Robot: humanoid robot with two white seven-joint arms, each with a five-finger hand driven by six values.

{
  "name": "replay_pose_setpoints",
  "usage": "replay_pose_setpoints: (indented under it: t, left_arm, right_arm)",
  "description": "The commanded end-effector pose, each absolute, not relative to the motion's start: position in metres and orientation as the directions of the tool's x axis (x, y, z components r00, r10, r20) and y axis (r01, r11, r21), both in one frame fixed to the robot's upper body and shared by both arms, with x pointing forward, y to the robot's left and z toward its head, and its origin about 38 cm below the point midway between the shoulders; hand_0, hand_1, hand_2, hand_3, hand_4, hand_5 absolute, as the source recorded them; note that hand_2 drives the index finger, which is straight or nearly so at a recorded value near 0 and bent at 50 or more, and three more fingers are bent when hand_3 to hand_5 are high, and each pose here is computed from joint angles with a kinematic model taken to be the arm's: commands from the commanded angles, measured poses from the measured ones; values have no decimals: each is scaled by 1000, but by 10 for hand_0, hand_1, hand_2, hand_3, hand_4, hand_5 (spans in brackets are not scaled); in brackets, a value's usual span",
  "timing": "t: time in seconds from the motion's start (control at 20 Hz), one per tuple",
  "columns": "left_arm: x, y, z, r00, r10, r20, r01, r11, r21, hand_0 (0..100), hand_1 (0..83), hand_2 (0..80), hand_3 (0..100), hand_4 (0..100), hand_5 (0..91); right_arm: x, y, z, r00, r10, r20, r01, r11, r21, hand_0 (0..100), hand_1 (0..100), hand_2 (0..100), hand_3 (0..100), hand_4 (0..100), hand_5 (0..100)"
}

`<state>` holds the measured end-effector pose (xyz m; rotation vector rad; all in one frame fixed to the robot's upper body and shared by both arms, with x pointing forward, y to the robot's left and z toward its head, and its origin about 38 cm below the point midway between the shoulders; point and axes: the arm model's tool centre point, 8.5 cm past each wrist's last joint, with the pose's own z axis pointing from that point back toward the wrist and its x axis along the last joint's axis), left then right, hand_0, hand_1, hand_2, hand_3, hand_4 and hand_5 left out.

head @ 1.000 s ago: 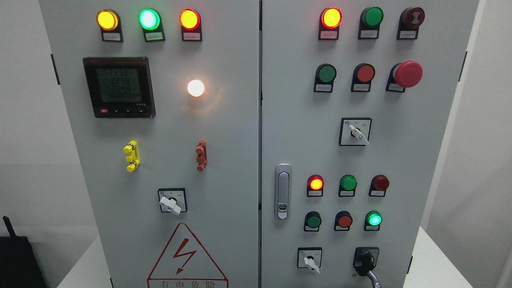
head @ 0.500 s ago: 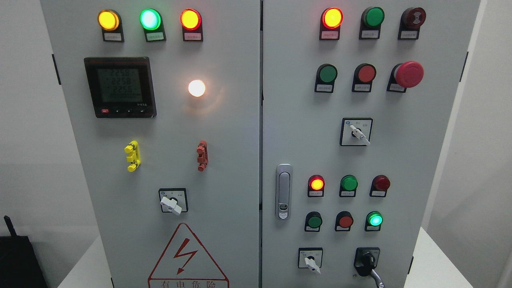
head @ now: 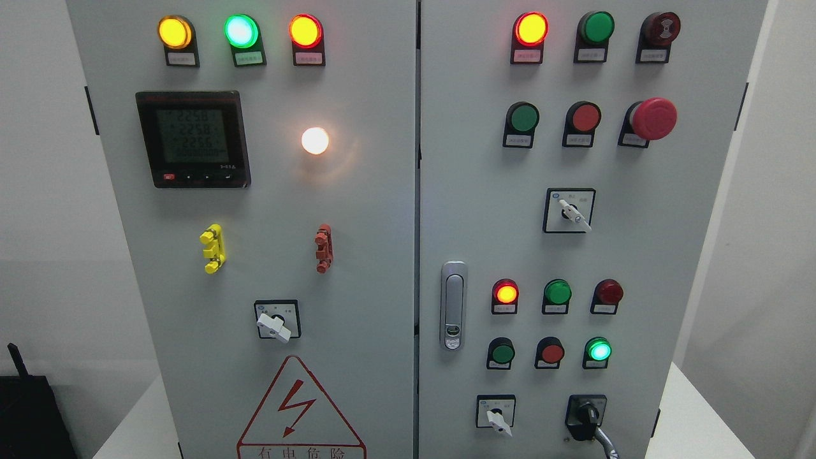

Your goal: Trip black knob to open circuit

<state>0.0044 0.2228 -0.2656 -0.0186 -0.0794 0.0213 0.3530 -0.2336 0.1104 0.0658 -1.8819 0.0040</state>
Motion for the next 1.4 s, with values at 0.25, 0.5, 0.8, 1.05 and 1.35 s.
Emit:
replay_pose_setpoints:
  t: [0.25,0.5,0.8,1.05,1.35]
  left_arm:
    - [7,222,-266,996,25,85,-24,999,-21,120,389,0,0,0,0]
    - [6,222,-266,996,26,83,-24,999,-21,120,389,0,0,0,0]
    - [6,222,-266,996,26,83,-24,999,-21,120,389,0,0,0,0]
    - [6,222,-266,996,26,82,-24,999,-21,120,389,0,0,0,0]
    - [6,222,-266,996,26,83,-24,999,-21,120,389,0,0,0,0]
  right_arm:
    - [353,-239,122,-348,-34,937,-52,999,17,792,854,0,914,961,985]
    - [353,-244,119,-341,-48,939,-39,999,37,794,856,0,914,960,985]
    - [353,-248,119,-341,-47,939,-31,999,39,796,859,0,919,959,984]
    - [350,-248,119,-343,-50,938,-28,999,43,798,861,0,920,959,983]
    - [338,-247,115,-335,-55,941,-23,998,50,793,859,0,919,954,983]
